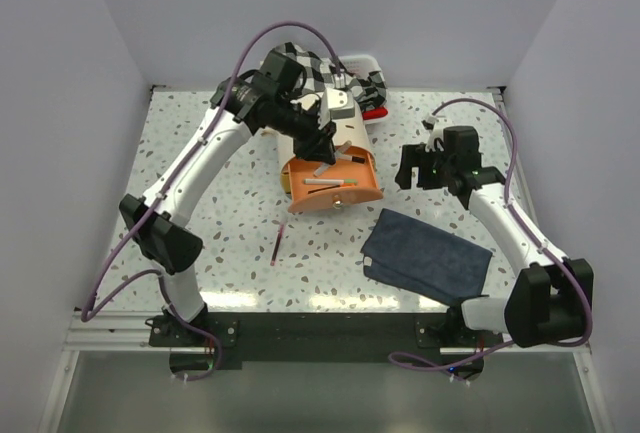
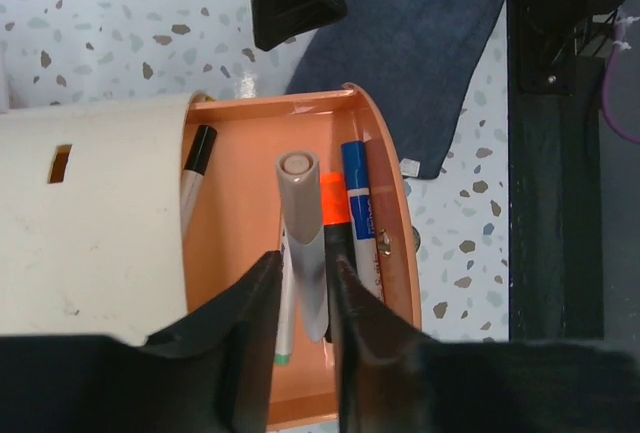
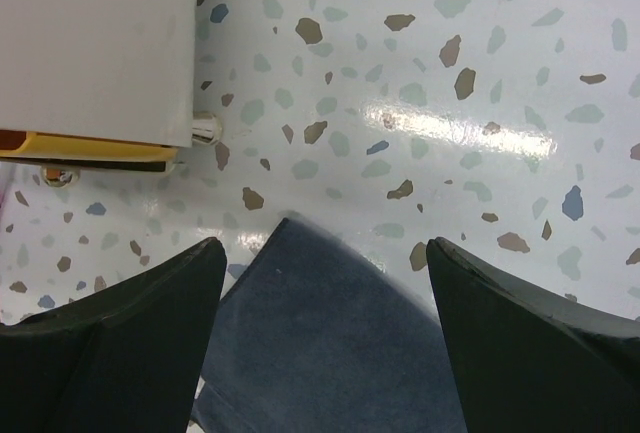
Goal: Sort the stationery into containers
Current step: Place the pen in the drawer.
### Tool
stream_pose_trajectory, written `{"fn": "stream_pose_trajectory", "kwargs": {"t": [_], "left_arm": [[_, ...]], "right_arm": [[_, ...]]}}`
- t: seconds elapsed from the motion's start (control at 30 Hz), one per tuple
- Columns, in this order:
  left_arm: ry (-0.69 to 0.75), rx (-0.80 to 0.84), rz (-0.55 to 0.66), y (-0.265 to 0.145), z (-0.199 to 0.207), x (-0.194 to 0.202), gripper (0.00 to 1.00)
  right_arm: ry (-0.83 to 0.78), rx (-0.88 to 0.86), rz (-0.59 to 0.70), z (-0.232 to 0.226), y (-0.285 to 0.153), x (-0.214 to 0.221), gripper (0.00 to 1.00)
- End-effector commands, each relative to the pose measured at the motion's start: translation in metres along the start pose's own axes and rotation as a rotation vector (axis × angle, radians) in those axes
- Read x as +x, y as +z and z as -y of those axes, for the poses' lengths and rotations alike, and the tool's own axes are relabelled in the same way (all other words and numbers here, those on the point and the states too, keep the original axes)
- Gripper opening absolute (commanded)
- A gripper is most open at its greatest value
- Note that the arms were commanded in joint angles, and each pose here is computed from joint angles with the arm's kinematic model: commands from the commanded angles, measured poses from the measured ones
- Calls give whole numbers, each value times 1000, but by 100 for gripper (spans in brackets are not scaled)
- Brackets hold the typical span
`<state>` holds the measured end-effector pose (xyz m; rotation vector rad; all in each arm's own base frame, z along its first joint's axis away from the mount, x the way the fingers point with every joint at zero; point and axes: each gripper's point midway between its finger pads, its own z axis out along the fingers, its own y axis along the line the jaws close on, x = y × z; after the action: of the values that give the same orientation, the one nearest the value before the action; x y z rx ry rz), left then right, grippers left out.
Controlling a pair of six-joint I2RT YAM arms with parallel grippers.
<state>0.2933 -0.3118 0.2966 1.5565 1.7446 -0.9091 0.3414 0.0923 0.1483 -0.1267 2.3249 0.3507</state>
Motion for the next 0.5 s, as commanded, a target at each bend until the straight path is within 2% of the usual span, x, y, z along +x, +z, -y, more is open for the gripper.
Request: {"fn": "stream_pose_trajectory", "kwargs": {"t": [0.0,0.17,0.2,0.23,0.27,0.3,0.37,0.43,0.47], "left_arm": [[48,-137,5,-8,-24,-10,45],[116,-371,78,-55,-33,-42,59],[140,-489,102,-71,-45,-51,61],[68,-555,86,-72,-53,-34,64],[62,-674,148,-104,-45,-43,68],[-11,-836,195,-128,-57,-40,78],[-181,-1031,153,-155,-60,11,85],[-441,-1017,72,-154,-57,78,83],[-534,-980,58,-148,-53,99,82]], "right_arm": [[-4,-3,45,-1,-9,-9,86],[0,1,44,1,-9,-7,86],[1,1,43,2,-8,-6,86],[0,-1,39,1,-7,-5,86],[1,-1,35,1,-6,-3,86],[2,1,32,2,-6,-2,86],[3,2,23,3,-3,0,86],[5,-5,19,2,-1,1,86],[4,-6,22,2,1,0,86]]}}
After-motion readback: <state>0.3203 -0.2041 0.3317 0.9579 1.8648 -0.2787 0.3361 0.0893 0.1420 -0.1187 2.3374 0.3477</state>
